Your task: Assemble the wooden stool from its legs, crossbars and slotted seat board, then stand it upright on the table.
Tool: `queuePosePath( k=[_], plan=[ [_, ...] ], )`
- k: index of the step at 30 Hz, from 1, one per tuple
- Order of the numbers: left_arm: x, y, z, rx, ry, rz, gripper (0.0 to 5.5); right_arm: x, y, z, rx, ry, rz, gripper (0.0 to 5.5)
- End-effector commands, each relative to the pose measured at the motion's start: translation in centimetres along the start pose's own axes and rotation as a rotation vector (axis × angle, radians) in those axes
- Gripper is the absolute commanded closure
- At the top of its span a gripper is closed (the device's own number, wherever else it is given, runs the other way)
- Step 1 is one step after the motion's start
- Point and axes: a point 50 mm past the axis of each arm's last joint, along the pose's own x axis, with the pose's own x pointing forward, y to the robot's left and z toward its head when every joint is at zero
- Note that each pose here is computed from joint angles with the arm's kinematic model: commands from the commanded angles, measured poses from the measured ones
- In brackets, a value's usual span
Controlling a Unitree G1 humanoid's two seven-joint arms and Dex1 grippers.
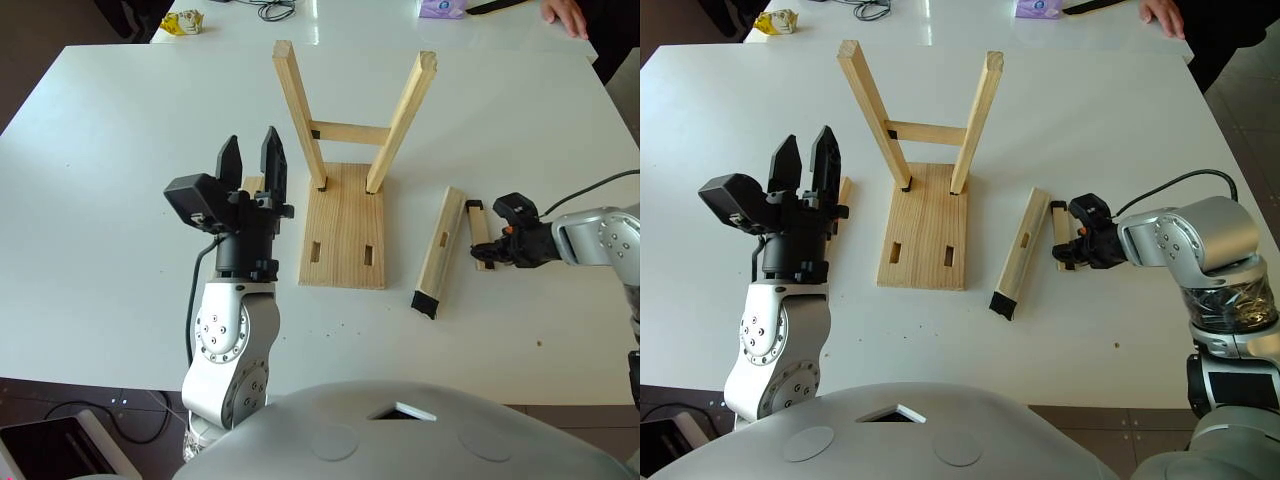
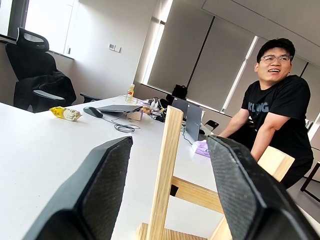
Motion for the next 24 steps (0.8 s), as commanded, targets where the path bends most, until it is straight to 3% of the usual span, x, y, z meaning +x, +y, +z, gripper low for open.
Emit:
queuePosePath(
  k=[1, 13, 24],
  plan=[
    [0.1, 0.1, -0.4, -0.026, 0.017, 0.003, 2.72, 0.5, -0.8, -0.5, 0.053, -0.005, -0.036, 2.51],
    [0.6, 0.2, -1.0, -0.034, 0.034, -0.028, 2.72, 0.5, -2.2, -3.5, 0.103, 0.023, -0.089, 2.51],
    [0.3, 0.5, -1.0, -0.031, 0.031, 0.005, 2.72, 0.8, -1.2, -3.9, 0.087, 0.025, -0.025, 2.51]
  ],
)
